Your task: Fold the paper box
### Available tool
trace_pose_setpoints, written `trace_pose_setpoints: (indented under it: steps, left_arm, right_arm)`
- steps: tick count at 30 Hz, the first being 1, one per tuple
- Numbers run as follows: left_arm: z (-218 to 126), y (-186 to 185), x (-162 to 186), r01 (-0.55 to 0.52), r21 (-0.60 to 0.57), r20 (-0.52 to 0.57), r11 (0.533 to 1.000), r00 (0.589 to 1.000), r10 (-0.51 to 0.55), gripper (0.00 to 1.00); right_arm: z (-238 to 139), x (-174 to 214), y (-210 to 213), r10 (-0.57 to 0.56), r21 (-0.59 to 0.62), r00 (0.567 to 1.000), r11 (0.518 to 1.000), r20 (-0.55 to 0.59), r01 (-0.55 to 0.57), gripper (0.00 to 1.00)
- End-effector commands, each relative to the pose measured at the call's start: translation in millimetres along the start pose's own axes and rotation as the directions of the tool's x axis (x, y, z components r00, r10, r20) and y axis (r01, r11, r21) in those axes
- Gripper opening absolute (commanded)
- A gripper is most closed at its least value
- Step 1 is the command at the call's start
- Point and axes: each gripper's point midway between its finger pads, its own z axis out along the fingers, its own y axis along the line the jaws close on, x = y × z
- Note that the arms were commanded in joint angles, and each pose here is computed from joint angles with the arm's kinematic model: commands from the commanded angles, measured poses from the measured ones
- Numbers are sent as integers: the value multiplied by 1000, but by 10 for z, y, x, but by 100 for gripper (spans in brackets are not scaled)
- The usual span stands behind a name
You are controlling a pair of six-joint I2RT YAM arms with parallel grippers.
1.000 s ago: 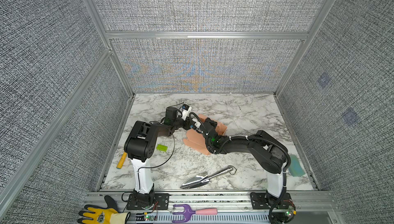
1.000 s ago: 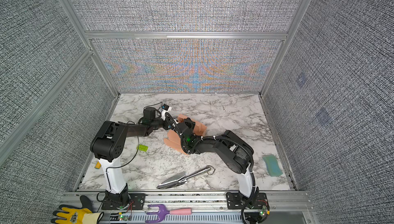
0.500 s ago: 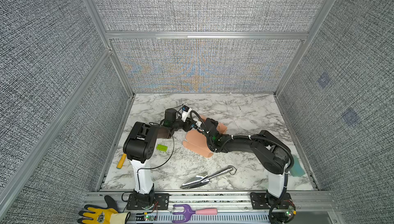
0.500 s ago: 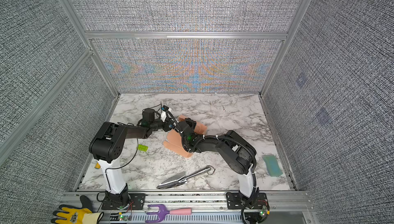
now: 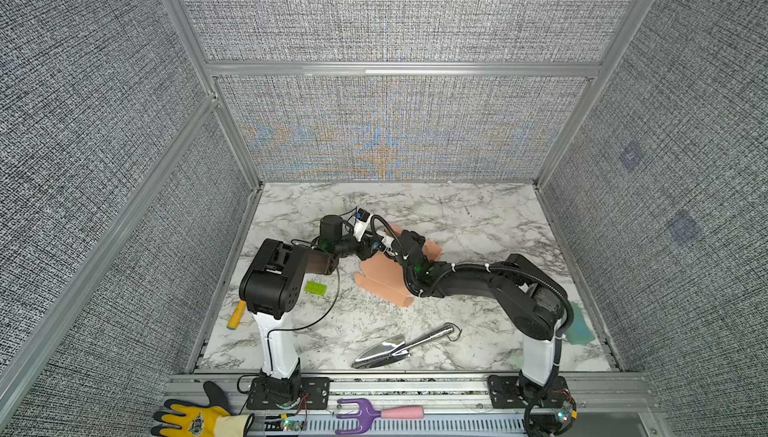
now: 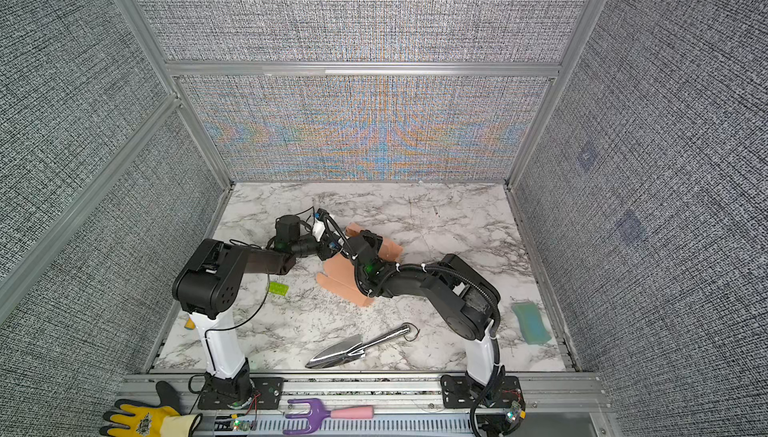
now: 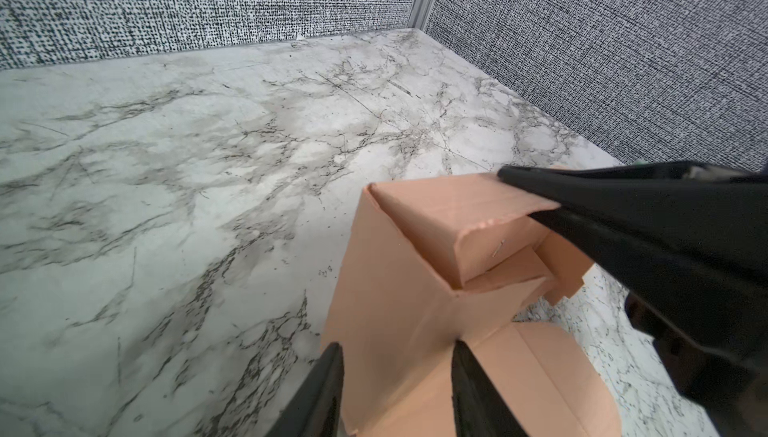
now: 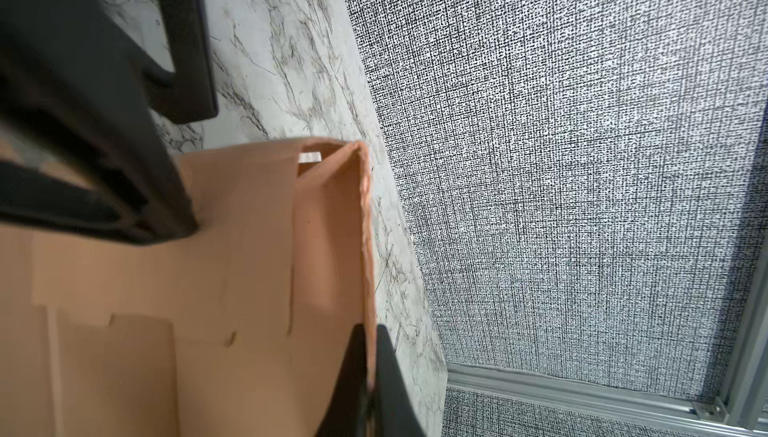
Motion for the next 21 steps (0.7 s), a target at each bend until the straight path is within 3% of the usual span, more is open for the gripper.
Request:
trace_pose_setpoints:
  steps: [1, 15, 21]
  left_arm:
    - [7, -27, -117, -47, 17, 38, 999, 998, 47, 45]
    - [185, 10, -155, -41, -25, -7, 999, 999, 41, 43]
    - [188, 76, -189, -17, -86, 2, 996, 1000, 17, 36]
  right_arm:
    - [1, -23, -24, 14, 1, 1000, 1000, 4, -14, 0]
    - [-25, -40, -56, 17, 6, 1000, 1000, 5, -17, 0]
    - [-31, -50, -45, 18, 5, 1000, 1000, 5, -18, 0]
